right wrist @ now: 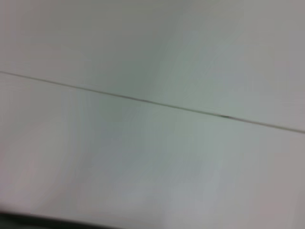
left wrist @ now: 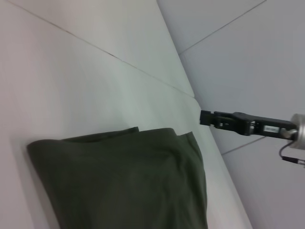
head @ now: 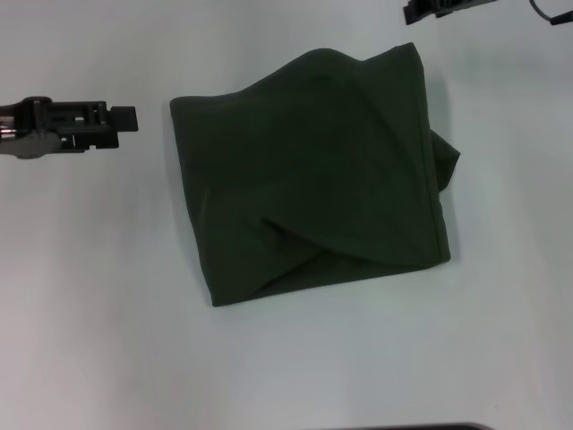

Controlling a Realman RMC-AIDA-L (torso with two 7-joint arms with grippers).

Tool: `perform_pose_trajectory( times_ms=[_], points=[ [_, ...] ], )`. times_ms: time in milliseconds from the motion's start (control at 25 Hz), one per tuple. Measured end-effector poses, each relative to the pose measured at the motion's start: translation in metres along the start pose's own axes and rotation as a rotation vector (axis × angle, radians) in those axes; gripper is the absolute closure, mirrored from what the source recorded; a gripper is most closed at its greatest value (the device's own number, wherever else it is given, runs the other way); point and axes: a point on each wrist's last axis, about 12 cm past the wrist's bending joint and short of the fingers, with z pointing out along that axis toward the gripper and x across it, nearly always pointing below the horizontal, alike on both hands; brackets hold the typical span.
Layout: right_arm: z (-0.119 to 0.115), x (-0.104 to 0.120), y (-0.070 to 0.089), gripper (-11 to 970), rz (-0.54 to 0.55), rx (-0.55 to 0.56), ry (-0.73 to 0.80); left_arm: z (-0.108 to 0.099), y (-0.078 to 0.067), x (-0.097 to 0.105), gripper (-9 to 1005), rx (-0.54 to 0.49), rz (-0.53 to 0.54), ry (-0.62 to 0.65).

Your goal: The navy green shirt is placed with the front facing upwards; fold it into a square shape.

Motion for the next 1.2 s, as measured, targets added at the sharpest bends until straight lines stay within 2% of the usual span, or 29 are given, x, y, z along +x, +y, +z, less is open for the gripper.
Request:
perform_pose_trajectory(
  times_ms=[160,280,400,520,640,760,920,1040,1200],
  points=[
    [-0.019,-0.004,0.014,504,-0.019,-0.137,0.029,0.001,-0.002,-0.003,274,0.006,0.008,0.003],
    [-0.023,0.001,0.03,475,-0.023,-0.25,0.074,0.002,-0.003,-0.005,274,0.005,0.014,0.006],
    [-0.015,0.009,0.048,475,-0.03,-0.342,0.117,0.001,-0.004,-0.007,274,0.005,0.015,0.004],
    [-0.003,0.019,0.065,475,-0.048,-0.388,0.172,0.001,-0.005,-0.009,274,0.01,0.019,0.003],
    [0.01,0.024,0.071,475,-0.043,-0.388,0.201,0.002,-0.007,-0.01,274,0.016,0.024,0.008],
    [0.026,0.028,0.07,476,-0.014,-0.359,0.19,0.002,-0.007,-0.009,274,0.017,0.025,0.01],
    [0.037,0.029,0.06,476,-0.025,-0.261,0.167,0.003,-0.006,-0.008,273,0.017,0.021,0.013],
    [0.035,0.024,0.047,476,-0.035,-0.182,0.157,0.004,-0.006,-0.007,273,0.017,0.017,0.013],
    [0.03,0.016,0.02,476,-0.01,-0.037,0.113,0.004,-0.005,-0.005,273,0.022,0.008,0.011]
  ],
)
